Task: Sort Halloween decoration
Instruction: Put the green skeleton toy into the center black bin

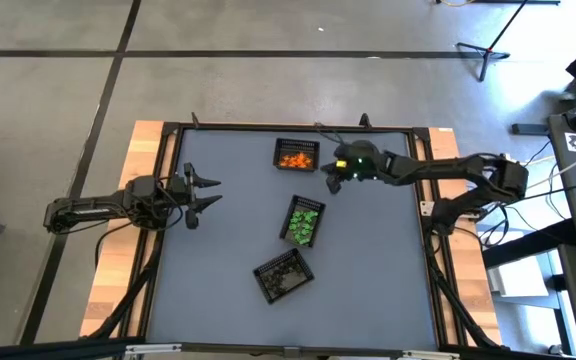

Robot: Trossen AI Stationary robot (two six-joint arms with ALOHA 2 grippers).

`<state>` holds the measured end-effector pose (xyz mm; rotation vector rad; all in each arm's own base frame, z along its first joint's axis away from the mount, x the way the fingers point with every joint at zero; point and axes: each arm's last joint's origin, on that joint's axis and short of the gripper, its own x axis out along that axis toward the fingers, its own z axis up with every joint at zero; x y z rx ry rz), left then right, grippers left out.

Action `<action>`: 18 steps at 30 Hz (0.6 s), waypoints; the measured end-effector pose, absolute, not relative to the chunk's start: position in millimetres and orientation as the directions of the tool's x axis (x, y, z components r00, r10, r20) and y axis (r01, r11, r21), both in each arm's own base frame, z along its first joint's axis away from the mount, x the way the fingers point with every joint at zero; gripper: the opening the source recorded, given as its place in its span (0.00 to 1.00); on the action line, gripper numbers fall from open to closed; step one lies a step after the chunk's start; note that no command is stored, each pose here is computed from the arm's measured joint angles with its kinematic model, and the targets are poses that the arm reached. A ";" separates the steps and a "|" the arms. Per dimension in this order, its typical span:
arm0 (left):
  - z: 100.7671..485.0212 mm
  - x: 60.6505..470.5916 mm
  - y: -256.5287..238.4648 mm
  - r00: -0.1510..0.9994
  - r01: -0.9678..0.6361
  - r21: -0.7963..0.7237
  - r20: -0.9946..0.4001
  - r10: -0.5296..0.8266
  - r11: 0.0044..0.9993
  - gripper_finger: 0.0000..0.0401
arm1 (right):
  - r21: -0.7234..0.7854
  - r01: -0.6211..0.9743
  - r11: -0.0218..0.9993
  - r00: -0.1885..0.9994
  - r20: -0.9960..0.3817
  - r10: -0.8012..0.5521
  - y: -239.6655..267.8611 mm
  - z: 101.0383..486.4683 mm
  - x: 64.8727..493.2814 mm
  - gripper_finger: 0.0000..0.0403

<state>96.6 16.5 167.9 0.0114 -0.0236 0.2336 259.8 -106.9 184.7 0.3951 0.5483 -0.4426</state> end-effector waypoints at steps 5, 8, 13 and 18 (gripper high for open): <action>167.9 96.6 16.5 0.973 -0.232 0.009 0.025 0.231 0.973 0.47 | 0.347 0.099 0.932 0.941 -0.337 0.026 -62.4 207.8 284.5 0.02; 167.9 96.6 16.5 0.973 -0.232 0.009 0.025 0.231 0.973 0.47 | 0.338 0.006 0.941 0.955 -0.281 0.095 -38.9 213.2 291.0 0.02; 167.9 96.6 16.5 0.973 -0.232 0.009 0.025 0.231 0.973 0.47 | 0.312 0.000 0.950 0.953 -0.287 0.094 -15.2 212.8 293.7 0.02; 168.0 96.6 16.4 0.973 -0.231 0.009 0.025 0.231 0.973 0.47 | 0.300 0.012 0.954 0.947 -0.311 0.085 -5.5 210.7 293.5 0.04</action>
